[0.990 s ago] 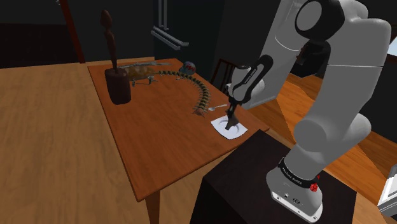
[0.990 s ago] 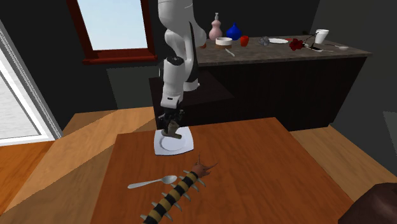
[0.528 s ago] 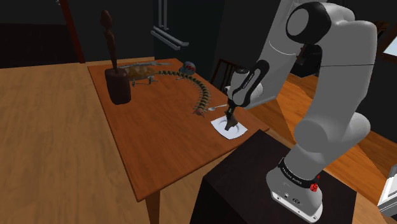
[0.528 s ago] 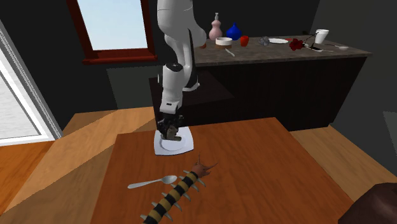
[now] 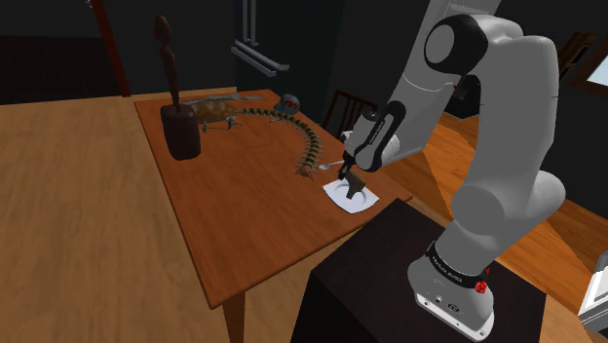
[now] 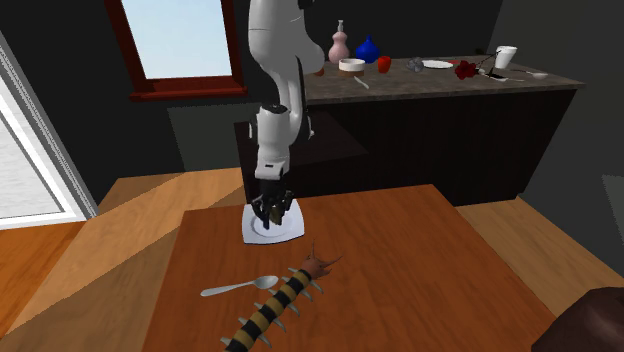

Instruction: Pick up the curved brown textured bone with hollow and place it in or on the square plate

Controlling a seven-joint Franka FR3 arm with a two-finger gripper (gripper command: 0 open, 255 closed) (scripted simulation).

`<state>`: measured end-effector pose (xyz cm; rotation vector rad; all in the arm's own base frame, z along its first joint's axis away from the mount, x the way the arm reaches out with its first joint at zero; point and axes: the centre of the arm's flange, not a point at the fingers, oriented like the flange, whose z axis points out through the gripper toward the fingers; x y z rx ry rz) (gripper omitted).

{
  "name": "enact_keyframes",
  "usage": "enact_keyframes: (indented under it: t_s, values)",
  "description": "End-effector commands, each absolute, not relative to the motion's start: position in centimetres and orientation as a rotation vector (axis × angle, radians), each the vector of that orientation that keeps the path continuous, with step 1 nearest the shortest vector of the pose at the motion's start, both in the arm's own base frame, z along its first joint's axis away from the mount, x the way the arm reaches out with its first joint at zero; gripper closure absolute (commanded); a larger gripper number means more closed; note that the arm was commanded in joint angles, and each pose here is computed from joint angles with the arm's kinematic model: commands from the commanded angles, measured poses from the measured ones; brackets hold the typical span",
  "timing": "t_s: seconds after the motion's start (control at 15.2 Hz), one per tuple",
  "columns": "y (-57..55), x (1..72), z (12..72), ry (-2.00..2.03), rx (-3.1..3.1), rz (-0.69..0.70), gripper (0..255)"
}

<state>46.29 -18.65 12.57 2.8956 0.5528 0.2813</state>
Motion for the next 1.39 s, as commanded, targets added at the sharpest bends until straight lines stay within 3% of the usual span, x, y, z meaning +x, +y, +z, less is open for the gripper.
enact_keyframes:
  t_s: [0.0, 0.13, 0.2, 0.53, 0.79, 1.32]
  values:
    - [-18.7, 44.2, 10.2, 0.541, 2.954, -0.042, 255]
    - [-18.7, 44.2, 10.2, 0.541, 2.954, -0.042, 255]
    - [-19.5, 43.9, 10.7, 0.542, 2.957, -0.041, 0]
    - [-18.7, 44.2, 10.2, 0.541, 2.954, -0.042, 0]
    - [-18.0, 44.2, 15.1, 0.541, 2.954, -0.042, 0]
    - [-18.0, 44.2, 15.1, 0.541, 2.954, -0.042, 0]
